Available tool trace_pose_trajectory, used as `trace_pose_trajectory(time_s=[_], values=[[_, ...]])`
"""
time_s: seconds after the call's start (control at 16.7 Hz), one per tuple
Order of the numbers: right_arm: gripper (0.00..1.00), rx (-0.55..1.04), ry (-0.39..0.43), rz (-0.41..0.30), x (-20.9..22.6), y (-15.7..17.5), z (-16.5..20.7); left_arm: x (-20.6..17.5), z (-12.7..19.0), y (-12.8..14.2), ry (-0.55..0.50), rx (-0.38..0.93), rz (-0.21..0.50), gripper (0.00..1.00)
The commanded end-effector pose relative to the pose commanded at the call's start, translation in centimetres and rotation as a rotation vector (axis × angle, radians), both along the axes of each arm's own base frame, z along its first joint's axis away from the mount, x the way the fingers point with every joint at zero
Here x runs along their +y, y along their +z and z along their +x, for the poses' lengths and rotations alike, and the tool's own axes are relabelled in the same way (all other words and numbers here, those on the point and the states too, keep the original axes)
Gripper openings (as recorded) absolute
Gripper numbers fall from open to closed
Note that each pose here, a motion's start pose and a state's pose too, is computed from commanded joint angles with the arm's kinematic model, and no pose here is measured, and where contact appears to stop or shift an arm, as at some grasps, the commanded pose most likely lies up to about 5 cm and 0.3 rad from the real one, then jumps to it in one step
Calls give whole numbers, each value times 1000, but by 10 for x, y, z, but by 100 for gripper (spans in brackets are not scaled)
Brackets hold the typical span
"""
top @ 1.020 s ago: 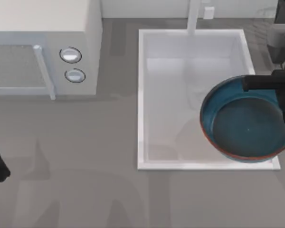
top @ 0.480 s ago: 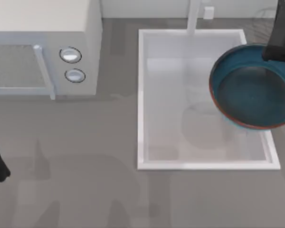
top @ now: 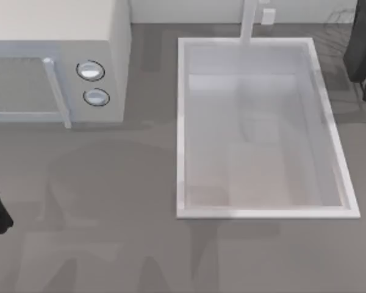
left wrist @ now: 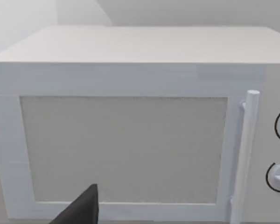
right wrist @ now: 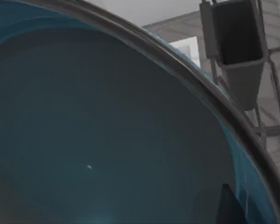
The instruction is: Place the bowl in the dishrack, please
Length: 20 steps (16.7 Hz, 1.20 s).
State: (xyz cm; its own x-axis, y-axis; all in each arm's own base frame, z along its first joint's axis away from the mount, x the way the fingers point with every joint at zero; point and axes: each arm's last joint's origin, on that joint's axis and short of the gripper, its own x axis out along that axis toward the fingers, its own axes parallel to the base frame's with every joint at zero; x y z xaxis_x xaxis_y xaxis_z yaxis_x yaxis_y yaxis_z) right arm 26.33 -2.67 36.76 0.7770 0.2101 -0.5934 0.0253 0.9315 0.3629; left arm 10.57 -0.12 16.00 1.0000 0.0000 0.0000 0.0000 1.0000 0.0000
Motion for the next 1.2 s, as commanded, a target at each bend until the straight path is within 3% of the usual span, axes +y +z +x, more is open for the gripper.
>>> trace_pose_trajectory(time_s=[0.12,0.3,0.54,0.96,1.2], values=[[0,-203,-37,-51,-31,12,-13,0,0,0,0,0,0,100],[0,-467,-80,-186,-63,32,-44,0,0,0,0,0,0,100],[0,-655,-109,-347,-78,49,-80,0,0,0,0,0,0,100],[0,-674,-111,-366,-79,52,-83,0,0,0,0,0,0,100],[0,-667,-107,-360,-92,37,-50,0,0,0,0,0,0,100]])
